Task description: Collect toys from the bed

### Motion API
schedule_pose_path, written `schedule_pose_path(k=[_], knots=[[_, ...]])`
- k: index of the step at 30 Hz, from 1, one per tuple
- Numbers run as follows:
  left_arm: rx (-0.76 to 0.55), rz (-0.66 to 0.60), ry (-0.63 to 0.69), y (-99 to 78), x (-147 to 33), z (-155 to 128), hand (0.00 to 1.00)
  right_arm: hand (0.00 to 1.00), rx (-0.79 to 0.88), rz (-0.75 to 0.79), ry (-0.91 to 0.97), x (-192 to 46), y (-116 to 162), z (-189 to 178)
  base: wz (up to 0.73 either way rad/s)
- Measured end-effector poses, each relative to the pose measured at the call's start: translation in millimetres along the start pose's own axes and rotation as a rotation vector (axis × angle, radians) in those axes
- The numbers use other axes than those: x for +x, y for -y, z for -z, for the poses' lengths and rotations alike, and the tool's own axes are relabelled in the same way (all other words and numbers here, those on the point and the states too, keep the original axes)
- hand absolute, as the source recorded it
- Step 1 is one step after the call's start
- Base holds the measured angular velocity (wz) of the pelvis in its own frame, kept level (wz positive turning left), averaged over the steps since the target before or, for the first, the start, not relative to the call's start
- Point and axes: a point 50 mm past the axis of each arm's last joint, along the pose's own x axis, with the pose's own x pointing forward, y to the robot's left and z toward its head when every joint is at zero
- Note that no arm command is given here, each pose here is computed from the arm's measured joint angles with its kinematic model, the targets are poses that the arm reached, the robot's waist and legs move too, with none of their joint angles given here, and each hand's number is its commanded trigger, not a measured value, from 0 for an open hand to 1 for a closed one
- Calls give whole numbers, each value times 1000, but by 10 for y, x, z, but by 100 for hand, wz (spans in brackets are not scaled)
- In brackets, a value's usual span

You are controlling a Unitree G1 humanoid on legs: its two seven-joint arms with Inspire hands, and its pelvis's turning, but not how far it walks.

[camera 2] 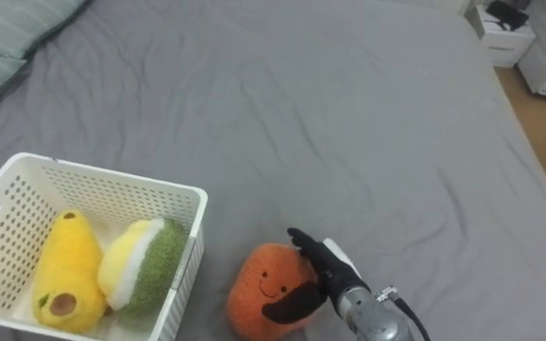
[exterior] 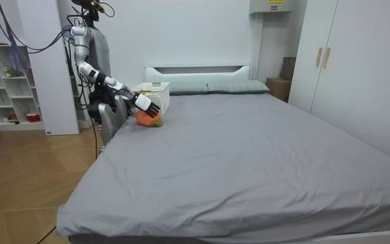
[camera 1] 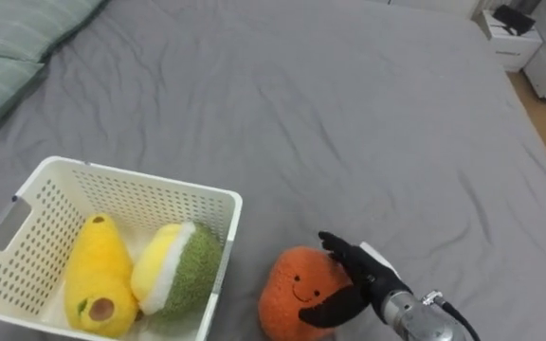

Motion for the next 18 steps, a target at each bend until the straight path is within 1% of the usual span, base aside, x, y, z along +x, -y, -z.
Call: schedule_pose_path(k=[6, 7, 8, 9, 13, 18], knots=[[2, -2, 5, -10, 4, -19, 0, 0, -52, -9, -31, 47, 14, 9, 7], [2, 0, 9, -1, 6, -36, 0, 19, -75, -9, -36, 50, 12, 8, 0], [-1, 1, 14, 11, 10, -58, 0, 66, -108, -11, -41, 53, 8, 5, 3], [-2, 1, 17, 17, 12, -71, 0, 100, -120, -9, -43, 54, 9, 3, 4], [-6, 3, 32, 42, 20, -134, 0, 100, -176, 5, -47, 68, 22, -21, 0], [-22, -7, 30, 53, 19, -134, 0, 100, -211, 45, -65, 103, 64, -10, 0]])
